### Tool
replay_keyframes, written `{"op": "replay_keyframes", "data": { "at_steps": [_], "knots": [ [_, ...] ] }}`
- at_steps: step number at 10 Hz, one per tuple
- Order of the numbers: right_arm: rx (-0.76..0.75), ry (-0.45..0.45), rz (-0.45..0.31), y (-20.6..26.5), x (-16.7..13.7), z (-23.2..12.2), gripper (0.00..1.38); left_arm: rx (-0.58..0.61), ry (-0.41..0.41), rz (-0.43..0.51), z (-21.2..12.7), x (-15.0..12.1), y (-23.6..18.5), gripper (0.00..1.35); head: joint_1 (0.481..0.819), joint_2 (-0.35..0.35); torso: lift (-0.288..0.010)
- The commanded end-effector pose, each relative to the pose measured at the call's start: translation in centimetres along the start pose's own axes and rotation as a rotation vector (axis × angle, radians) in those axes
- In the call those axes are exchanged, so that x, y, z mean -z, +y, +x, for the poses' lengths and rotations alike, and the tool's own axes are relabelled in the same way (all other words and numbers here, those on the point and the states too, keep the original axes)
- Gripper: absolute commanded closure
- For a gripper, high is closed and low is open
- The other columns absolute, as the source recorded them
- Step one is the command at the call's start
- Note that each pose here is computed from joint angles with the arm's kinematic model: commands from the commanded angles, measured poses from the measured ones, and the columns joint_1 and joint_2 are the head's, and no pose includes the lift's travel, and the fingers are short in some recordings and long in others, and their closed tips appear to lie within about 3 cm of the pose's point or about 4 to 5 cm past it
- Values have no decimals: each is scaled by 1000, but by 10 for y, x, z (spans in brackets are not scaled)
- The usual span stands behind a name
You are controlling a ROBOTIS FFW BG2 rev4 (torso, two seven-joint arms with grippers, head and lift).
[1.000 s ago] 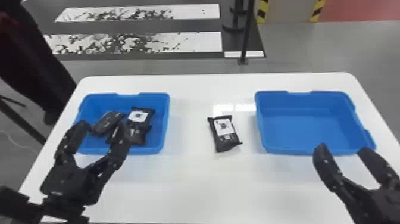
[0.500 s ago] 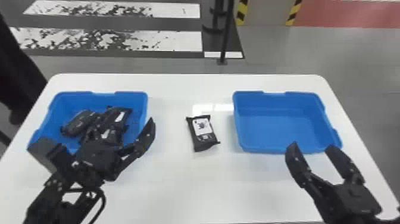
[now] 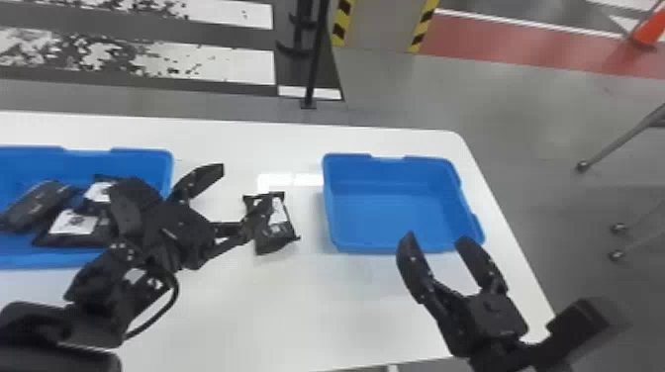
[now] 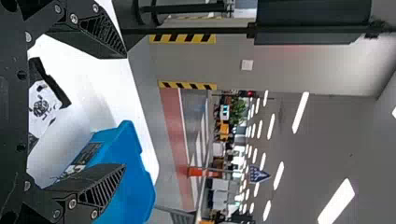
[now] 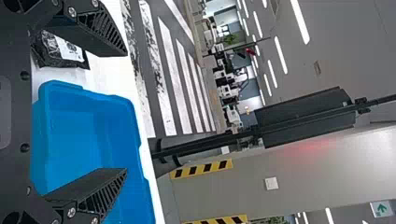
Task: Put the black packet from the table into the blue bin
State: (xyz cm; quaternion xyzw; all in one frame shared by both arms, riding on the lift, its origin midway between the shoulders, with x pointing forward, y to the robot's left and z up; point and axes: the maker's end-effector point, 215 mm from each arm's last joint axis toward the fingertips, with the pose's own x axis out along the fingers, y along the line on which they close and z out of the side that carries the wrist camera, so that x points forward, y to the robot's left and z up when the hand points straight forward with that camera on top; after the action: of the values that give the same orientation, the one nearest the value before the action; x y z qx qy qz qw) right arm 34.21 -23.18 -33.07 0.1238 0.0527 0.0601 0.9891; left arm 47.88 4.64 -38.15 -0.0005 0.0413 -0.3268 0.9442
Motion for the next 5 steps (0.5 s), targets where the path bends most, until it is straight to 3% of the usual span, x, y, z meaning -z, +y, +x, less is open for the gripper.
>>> {"op": "replay_keyframes", "data": {
  "at_steps": [1, 5],
  "knots": [
    [-2, -1, 3, 1, 1, 2, 134, 20, 81, 56, 21, 25, 2, 209, 695, -249, -110],
    [0, 4, 4, 0, 4, 2, 134, 15, 217, 164, 46, 71, 21, 211, 695, -255, -110]
  ]
}}
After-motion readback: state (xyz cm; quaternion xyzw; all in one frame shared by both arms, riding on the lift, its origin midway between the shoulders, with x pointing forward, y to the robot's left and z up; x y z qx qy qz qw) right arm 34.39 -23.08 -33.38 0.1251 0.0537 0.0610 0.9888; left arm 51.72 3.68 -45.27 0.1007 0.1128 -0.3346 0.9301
